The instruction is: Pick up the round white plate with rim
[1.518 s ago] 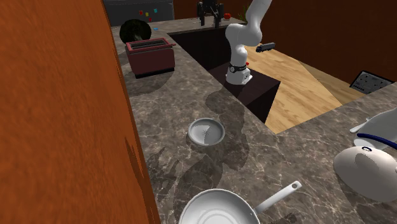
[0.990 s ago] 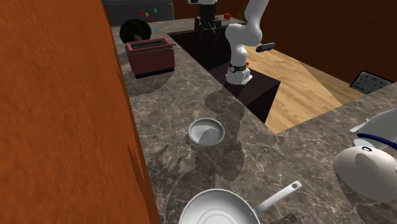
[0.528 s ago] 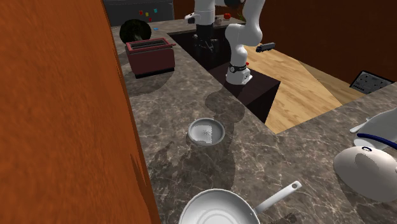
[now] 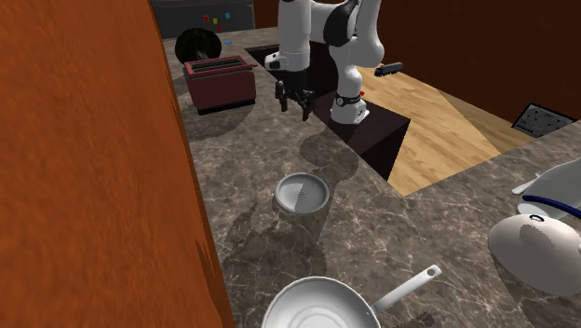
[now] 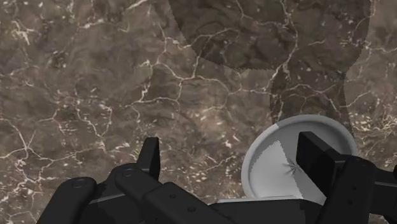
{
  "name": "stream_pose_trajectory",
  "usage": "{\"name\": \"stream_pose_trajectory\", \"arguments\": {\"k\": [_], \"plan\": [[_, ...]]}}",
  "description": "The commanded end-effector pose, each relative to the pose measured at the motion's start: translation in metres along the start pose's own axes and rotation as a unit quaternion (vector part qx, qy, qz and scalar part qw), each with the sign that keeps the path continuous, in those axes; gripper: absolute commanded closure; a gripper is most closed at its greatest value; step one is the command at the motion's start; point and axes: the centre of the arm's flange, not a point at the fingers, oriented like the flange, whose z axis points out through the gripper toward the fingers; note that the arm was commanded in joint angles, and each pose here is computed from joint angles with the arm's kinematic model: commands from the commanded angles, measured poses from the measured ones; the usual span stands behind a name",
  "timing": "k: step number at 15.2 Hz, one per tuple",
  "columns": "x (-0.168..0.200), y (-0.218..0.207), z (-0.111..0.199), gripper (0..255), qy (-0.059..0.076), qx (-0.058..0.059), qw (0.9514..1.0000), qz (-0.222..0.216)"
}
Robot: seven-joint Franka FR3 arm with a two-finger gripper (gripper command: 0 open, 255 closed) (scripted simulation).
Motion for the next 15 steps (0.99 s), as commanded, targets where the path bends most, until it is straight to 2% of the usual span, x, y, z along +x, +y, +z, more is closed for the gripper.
{"name": "stream_pose_trajectory", "arguments": {"k": [1, 13, 15], "plan": [[0.017, -0.01, 0.016, 0, 0.001, -0.001, 1.0, -0.001], [0.119, -0.068, 0.122, 0, 0.005, -0.009, 0.9999, -0.009], [0.124, -0.07, 0.132, 0, 0.006, -0.009, 0.9999, -0.009]]}}
